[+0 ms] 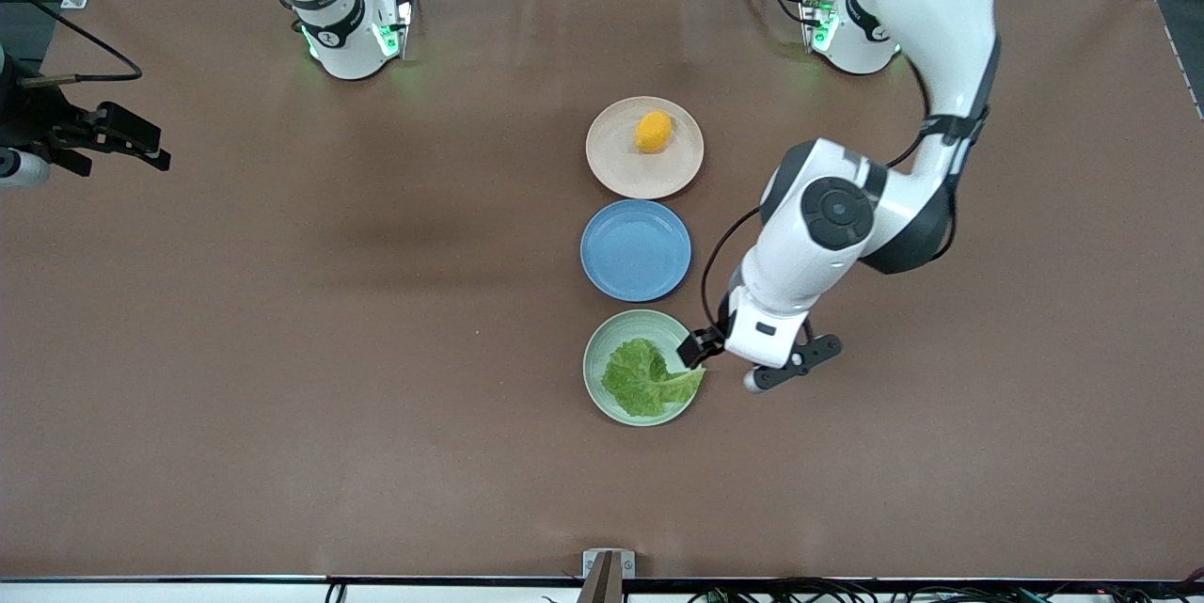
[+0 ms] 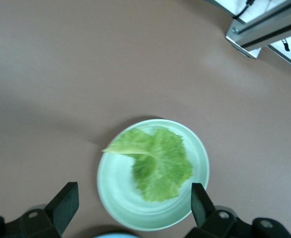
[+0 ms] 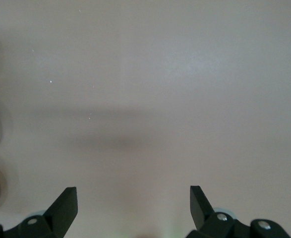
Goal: Pick lemon and lettuce from plates
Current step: 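Reach the left gripper down to the lettuce leaf on the green plate, then grasp the lettuce with the left gripper while the right gripper reaches the lemon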
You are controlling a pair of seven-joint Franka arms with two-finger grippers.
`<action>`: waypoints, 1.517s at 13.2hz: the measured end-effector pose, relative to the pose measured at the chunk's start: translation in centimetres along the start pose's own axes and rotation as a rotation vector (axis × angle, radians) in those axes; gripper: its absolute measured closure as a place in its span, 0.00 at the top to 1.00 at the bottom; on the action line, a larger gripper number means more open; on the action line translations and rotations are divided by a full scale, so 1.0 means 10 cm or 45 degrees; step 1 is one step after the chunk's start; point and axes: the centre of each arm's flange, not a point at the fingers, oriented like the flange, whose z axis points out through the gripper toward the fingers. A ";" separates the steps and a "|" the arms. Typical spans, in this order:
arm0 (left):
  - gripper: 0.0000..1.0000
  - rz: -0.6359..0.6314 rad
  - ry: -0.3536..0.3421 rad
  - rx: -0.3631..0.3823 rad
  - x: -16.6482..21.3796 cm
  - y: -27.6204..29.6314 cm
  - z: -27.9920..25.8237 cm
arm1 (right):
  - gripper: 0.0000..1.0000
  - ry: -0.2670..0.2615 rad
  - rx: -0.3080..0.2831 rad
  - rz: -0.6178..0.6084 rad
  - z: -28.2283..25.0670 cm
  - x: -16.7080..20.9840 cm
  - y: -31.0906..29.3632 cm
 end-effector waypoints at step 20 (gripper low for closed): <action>0.75 0.014 -0.023 -0.034 -0.69 0.02 1.56 | 1.00 -0.015 0.117 0.694 2.06 -1.49 -4.88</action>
